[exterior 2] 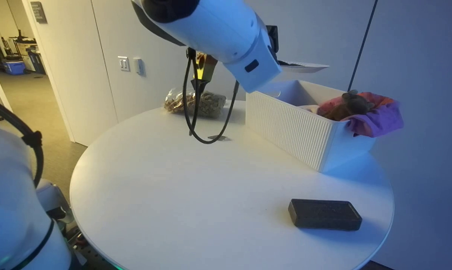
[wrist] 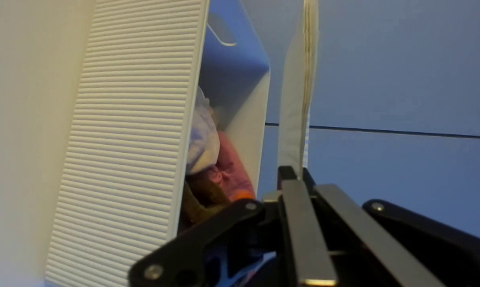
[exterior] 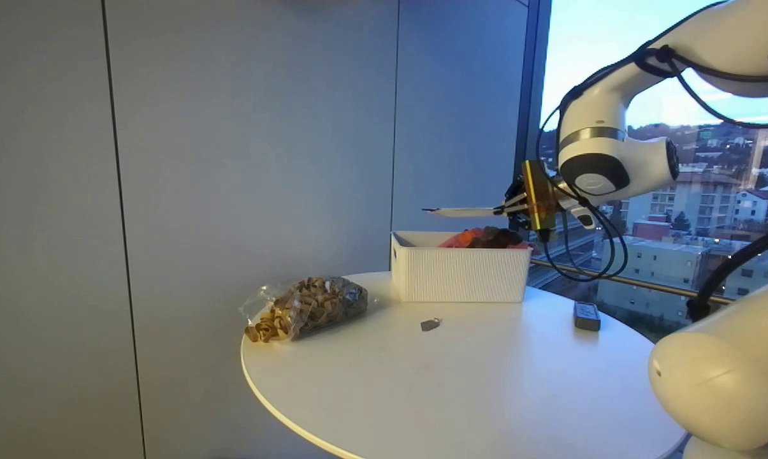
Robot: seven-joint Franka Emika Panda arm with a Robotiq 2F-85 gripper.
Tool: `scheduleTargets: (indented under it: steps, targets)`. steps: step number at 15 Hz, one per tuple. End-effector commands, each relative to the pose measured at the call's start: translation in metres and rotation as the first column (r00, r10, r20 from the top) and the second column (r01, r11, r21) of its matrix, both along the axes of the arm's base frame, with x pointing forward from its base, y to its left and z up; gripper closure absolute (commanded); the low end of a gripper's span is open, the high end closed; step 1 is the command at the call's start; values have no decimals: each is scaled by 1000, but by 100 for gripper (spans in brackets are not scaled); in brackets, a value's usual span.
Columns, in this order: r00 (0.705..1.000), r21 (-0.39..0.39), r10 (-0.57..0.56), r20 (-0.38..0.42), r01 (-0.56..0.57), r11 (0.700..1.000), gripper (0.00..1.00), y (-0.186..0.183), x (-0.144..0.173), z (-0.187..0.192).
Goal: Put the disposable plate into the basket
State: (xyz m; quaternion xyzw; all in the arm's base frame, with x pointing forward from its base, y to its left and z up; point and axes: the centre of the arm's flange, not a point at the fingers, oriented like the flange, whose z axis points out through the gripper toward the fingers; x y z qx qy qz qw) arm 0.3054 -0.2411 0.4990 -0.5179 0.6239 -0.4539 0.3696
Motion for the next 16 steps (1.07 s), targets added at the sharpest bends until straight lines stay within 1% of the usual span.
scheduleTargets:
  steps: [1,2,8,9,12,16]
  targets:
    - [997,-67,-71,13,72,995,97,0,20,7]
    - [996,-78,-88,15,89,993,99,-2,24,10]
    - [993,-87,-118,-6,117,989,98,-23,57,31]
    - [991,-99,-131,-21,129,987,98,-26,64,33]
    - [987,-102,-147,-60,140,985,98,-33,86,33]
    - [977,-111,-168,-130,154,982,98,-41,113,19]
